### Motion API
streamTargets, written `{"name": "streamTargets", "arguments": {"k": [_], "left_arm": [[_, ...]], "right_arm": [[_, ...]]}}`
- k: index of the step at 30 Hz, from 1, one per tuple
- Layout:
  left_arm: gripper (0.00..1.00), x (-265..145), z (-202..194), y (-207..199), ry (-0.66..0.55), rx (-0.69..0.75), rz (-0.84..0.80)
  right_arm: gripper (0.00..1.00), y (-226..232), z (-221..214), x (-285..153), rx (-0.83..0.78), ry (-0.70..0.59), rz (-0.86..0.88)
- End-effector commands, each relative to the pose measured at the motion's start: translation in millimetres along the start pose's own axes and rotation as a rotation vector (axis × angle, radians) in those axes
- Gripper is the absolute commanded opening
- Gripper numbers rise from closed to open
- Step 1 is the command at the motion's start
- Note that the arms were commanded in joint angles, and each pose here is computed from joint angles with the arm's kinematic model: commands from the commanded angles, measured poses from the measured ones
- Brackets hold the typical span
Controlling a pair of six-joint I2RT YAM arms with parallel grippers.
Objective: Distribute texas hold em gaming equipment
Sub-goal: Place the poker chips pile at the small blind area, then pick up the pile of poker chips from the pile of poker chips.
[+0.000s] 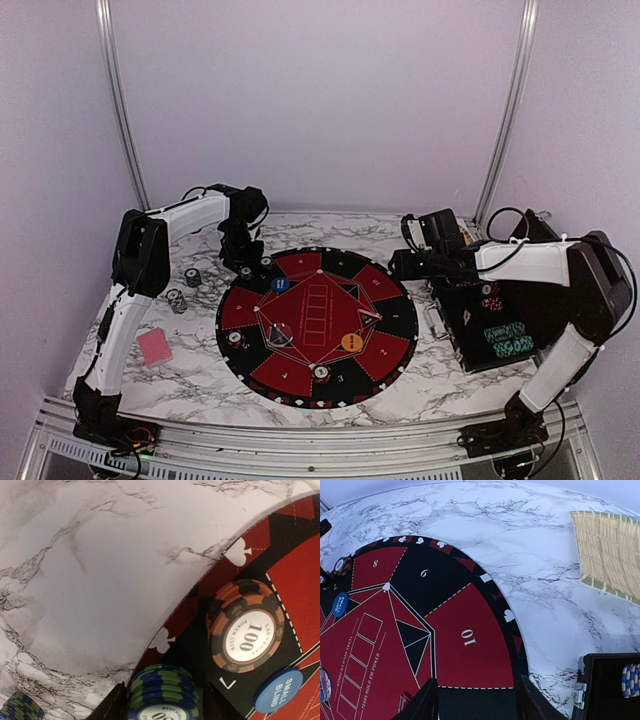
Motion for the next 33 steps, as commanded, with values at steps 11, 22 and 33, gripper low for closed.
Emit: {"name": "streamTargets", "arguments": {"k": [11, 22, 33], "left_arm": [[0.57, -45, 1, 1, -0.062, 0.014, -0.010], [0.59, -93, -1, 29, -0.128, -0.046, -0.018], [0.65, -92, -20, 109, -0.105, -0.172, 0.038]], "right_arm": [[0.51, -3, 10, -9, 0.000, -0.042, 0.005], [0.51, -2, 9, -7, 0.001, -0.034, 0.011], [0.52, -1, 8, -5, 0.002, -0.029, 0.025]]}}
Point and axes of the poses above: each gripper's point midway between its finger pads, its own x axis out along the fingers, its own y axis along the line the jaws close on, z = x × y, the point moved 9 cm from there along -x, back along the fingers, and after that the axes turned 15 degrees about -x, right-handed, at the moved point
